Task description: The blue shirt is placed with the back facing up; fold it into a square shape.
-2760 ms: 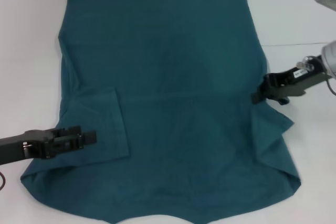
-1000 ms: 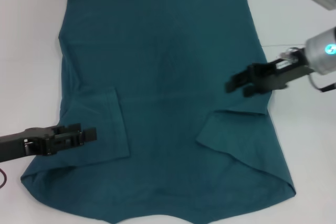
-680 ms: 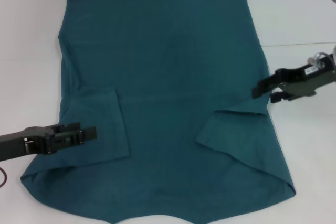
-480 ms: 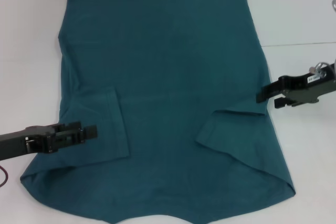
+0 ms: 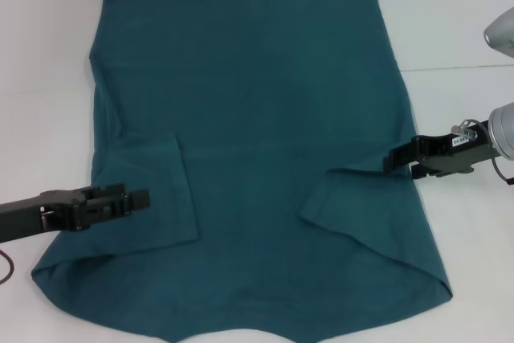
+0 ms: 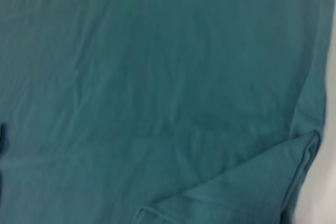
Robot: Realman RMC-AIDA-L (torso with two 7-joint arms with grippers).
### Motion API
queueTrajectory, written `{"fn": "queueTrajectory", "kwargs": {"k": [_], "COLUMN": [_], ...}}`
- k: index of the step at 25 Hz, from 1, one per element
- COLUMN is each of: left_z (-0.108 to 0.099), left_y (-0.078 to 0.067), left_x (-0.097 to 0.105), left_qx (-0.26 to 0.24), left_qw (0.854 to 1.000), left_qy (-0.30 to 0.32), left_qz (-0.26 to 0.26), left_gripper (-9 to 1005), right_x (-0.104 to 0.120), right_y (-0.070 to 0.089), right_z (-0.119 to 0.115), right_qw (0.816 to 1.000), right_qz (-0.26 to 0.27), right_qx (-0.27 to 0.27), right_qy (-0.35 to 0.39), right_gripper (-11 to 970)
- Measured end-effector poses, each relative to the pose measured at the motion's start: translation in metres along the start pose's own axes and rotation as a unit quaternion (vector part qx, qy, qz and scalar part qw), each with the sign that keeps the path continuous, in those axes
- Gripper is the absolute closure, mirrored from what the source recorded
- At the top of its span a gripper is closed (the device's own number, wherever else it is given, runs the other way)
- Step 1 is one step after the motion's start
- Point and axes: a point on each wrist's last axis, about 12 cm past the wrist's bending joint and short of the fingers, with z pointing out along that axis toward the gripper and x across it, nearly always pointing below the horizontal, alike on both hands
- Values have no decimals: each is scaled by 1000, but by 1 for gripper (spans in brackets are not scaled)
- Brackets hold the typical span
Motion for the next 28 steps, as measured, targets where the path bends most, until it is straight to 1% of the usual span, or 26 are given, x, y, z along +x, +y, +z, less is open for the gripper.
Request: {"fn": "queueTrajectory", "kwargs": {"k": [5, 10, 13, 15, 17, 20, 25, 28], "left_z": [1, 2, 3, 3, 3, 4, 4, 4], "left_y": [1, 1, 1, 1, 1, 1, 1, 1], "left_x": [0, 0, -1, -2, -2, -2, -2, -3], "left_qx": [-3, -5, -6, -6, -5, -4, -6, -6], "left_qw": [1000, 1000, 1000, 1000, 1000, 1000, 1000, 1000], "left_qy": [0, -1, -2, -2, -2, -2, -2, -2], "left_qz": [-1, -1, 0, 0, 0, 1, 1, 2], "left_gripper": [274, 275, 275, 275, 275, 274, 273, 273], "right_x": [-2, -11, -22, -27, -31, -31, -16, -9], "right_y": [1, 3, 10, 13, 13, 6, -2, -5], "right_z": [5, 14, 12, 8, 2, -6, -15, -18], "right_qw": [1000, 995, 988, 985, 982, 983, 993, 995], "right_qz": [11, 27, 37, 39, 40, 41, 43, 46], "right_qx": [2, 8, -19, -41, -57, -66, -79, -74], "right_qy": [-28, -96, -147, -165, -177, -165, -75, -41], "right_gripper": [345, 345, 345, 345, 345, 345, 344, 344]}}
